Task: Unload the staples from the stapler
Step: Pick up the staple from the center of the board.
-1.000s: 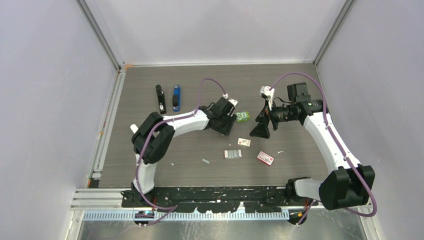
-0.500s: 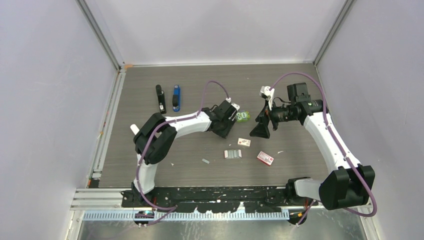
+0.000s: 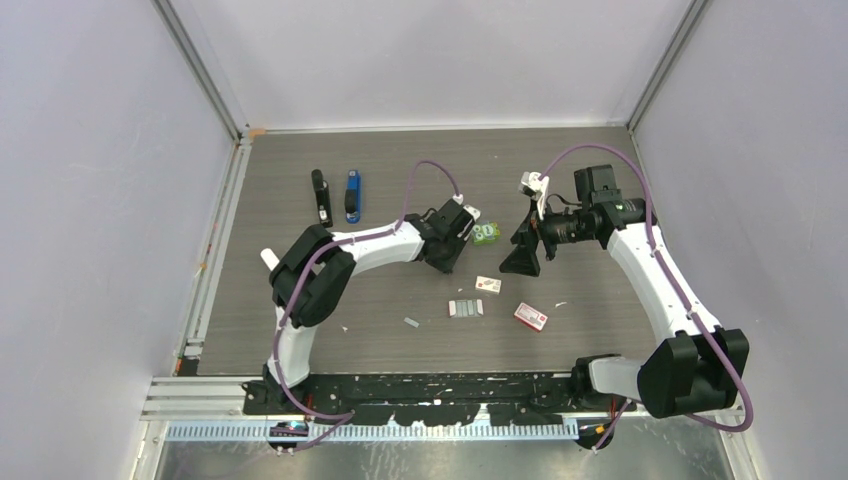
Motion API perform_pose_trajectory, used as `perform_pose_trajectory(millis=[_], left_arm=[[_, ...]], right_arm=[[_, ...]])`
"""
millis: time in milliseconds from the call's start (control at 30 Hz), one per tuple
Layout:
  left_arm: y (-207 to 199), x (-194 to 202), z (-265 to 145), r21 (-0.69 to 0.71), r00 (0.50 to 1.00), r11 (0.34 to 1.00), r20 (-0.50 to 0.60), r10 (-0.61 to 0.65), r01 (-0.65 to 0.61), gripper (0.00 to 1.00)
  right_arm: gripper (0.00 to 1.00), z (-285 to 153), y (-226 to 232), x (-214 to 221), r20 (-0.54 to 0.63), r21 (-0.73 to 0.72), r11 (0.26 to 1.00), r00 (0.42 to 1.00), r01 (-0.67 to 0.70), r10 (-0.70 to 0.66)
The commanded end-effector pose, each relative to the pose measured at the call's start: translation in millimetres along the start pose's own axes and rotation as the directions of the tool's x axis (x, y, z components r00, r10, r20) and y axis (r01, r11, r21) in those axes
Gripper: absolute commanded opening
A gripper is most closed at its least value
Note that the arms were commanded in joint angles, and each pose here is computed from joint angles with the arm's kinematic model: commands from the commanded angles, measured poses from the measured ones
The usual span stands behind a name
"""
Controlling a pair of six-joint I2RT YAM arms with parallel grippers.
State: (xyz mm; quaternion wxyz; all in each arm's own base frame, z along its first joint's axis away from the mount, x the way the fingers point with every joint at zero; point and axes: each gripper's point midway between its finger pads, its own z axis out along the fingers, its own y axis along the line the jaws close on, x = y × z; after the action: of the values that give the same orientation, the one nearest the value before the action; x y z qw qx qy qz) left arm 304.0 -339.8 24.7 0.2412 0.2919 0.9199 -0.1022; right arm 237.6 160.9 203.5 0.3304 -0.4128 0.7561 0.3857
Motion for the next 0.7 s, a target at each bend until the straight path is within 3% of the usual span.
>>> perform_pose_trajectory(millis=[0, 233, 400, 500, 667], left_arm=[[-0.8, -1.4, 1.5, -0.003, 1.0, 1.0, -0.006, 0.008, -0.008, 0.14], [-1.3, -13.1, -15.8, 0.001, 0.998, 1.0, 0.057, -0.025, 0.025, 0.07], [-18.5, -26.4, -48.3, 0.122, 0.977, 0.987, 0.173, -0.124, 0.104, 0.06], [-33.4, -27.5, -74.5, 0.248, 0.946, 0.956, 0.239, -0.219, 0.159, 0.06], [-58.0, -32.8, -132.2, 0.513, 0.833, 0.834, 0.358, -0.422, 0.203, 0.06]], right_arm=[[1.0, -4.1, 3.3, -15.2, 0.033, -0.012, 1.0, 0.999, 0.023, -0.023], [0.99, -3.2, 2.2, -15.5, 0.034, -0.012, 1.0, 0.999, 0.008, -0.007], [1.0, -0.2, 0.4, -24.4, 0.071, -0.015, 0.997, 0.995, -0.07, 0.071], [1.0, 1.4, 6.4, -34.5, 0.115, -0.059, 0.989, 0.984, -0.132, 0.138], [1.0, 3.0, 22.9, -59.6, 0.21, -0.186, 0.95, 0.935, -0.249, 0.286]])
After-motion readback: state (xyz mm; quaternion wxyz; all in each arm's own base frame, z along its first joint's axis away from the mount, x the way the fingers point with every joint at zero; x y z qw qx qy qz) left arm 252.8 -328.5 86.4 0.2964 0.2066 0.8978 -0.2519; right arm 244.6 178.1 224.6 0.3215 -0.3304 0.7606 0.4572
